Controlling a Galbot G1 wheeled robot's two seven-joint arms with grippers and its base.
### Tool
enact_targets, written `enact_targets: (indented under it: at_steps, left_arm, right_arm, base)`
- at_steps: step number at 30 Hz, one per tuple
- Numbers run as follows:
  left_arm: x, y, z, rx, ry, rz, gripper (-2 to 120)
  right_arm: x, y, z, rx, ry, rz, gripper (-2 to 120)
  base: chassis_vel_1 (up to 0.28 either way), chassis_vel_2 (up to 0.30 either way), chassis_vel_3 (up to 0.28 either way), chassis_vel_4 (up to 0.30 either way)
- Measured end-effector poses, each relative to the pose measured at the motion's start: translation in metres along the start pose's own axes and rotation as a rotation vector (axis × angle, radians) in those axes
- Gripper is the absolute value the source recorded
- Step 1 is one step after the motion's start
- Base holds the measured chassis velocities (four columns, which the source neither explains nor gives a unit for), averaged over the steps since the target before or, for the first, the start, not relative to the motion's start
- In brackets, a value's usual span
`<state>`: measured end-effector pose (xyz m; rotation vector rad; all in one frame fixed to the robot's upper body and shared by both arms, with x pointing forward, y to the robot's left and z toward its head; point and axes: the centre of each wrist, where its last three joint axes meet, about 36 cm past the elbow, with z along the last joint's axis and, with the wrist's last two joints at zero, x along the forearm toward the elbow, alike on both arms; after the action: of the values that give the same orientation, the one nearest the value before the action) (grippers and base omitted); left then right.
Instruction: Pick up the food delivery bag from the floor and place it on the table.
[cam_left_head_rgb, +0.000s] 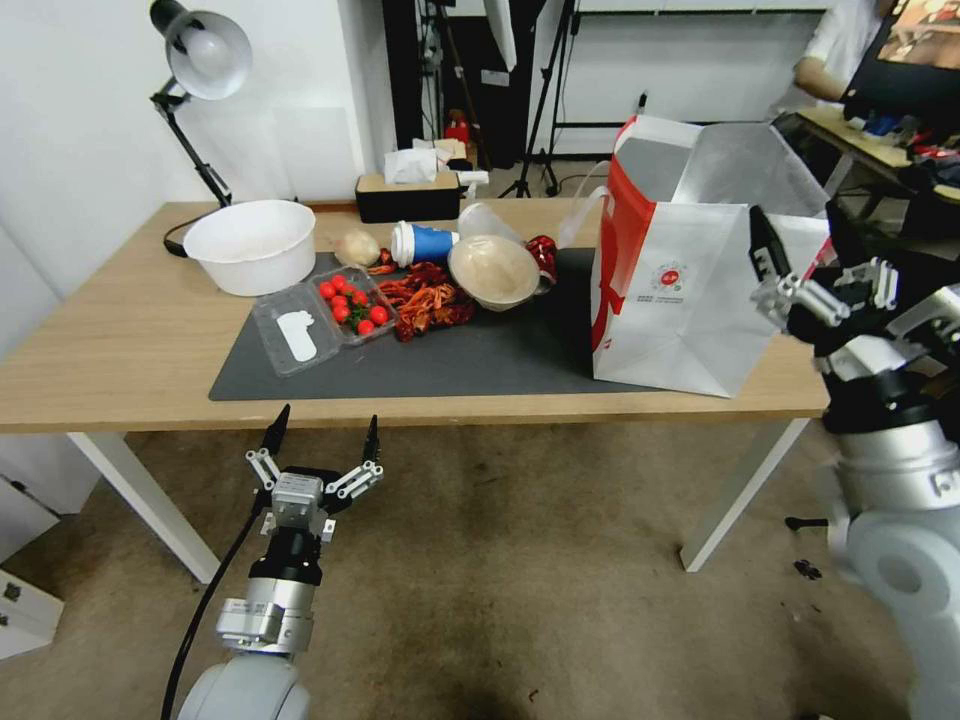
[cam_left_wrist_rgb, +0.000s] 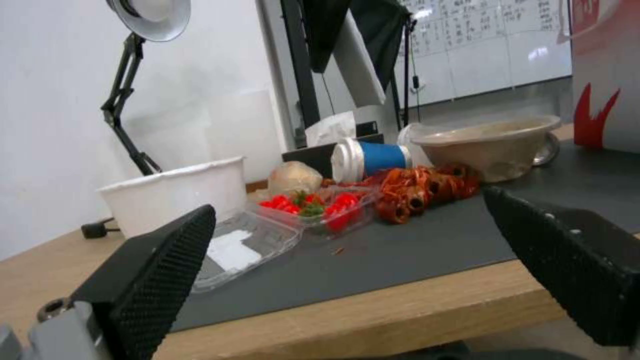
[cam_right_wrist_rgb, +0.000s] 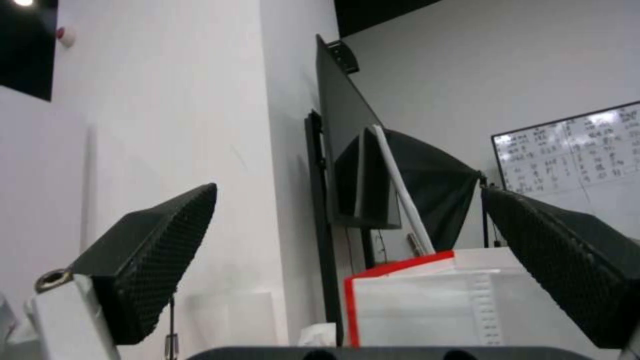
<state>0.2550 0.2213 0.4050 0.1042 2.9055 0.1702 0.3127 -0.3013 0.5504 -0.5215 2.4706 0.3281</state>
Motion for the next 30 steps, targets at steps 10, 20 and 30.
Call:
enact_targets:
  at_steps: [10,20,30]
  left_arm:
    - [0.000,-0.001,0.006,0.006,-0.002,-0.002,100]
    - [0.004,0.000,0.016,0.016,-0.016,0.017,100]
    - [0.007,-0.003,0.023,0.030,-0.022,0.035,100]
  right_arm:
    - [0.028,0.018,0.011,0.011,0.021,-0.006,100]
    - [0.086,0.029,0.049,0.045,0.091,0.082,100]
    - [0.132,0.021,0.083,0.124,0.148,0.171,100]
  base:
    - [0.000,0.000,0.000,0.000]
    - [0.000,0.000,0.000,0.000]
    - [0.000,0.000,0.000,0.000]
